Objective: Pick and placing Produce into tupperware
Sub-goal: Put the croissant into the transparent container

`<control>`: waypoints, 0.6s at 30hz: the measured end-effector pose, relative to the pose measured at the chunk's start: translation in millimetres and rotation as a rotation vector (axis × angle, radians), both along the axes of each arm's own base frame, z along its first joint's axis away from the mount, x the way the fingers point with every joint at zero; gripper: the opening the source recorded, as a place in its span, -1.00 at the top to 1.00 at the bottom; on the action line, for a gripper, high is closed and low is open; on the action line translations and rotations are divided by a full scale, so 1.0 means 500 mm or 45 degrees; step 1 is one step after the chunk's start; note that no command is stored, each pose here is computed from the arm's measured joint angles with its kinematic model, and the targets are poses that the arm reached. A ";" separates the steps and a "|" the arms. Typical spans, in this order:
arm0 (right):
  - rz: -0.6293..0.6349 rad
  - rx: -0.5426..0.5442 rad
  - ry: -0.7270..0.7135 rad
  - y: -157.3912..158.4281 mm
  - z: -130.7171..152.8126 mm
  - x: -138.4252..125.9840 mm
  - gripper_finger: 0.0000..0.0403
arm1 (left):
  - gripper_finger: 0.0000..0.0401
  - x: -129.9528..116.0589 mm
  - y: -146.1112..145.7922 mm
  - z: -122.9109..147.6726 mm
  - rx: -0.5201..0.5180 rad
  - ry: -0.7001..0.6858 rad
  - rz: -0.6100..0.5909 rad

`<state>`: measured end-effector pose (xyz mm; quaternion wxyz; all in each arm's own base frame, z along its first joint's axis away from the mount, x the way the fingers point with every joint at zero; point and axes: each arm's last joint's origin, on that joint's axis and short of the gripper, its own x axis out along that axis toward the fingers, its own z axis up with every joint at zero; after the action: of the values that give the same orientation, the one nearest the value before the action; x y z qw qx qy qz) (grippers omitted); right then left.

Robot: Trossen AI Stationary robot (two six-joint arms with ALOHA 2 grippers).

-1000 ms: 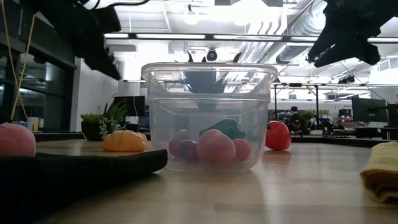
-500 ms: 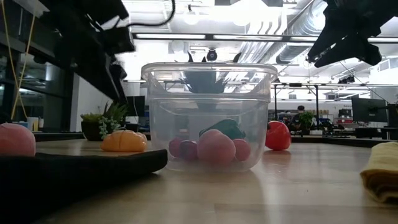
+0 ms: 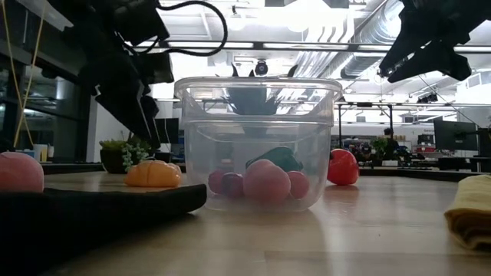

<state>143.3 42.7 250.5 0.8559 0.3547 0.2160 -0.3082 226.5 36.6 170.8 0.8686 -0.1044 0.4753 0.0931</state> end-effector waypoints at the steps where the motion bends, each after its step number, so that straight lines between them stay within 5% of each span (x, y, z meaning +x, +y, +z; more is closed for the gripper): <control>1: 0.000 0.000 -0.001 0.000 0.000 0.000 0.30 | -0.73 0.001 0.000 -0.002 -0.007 0.002 -0.005; 18: 0.000 0.000 0.000 0.000 0.000 0.000 0.30 | -0.57 0.025 -0.001 -0.029 -0.066 -0.008 -0.095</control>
<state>143.3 42.7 250.5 0.8559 0.3546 0.2162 -0.3081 238.9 36.0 156.1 0.8700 -0.1094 0.4784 0.0479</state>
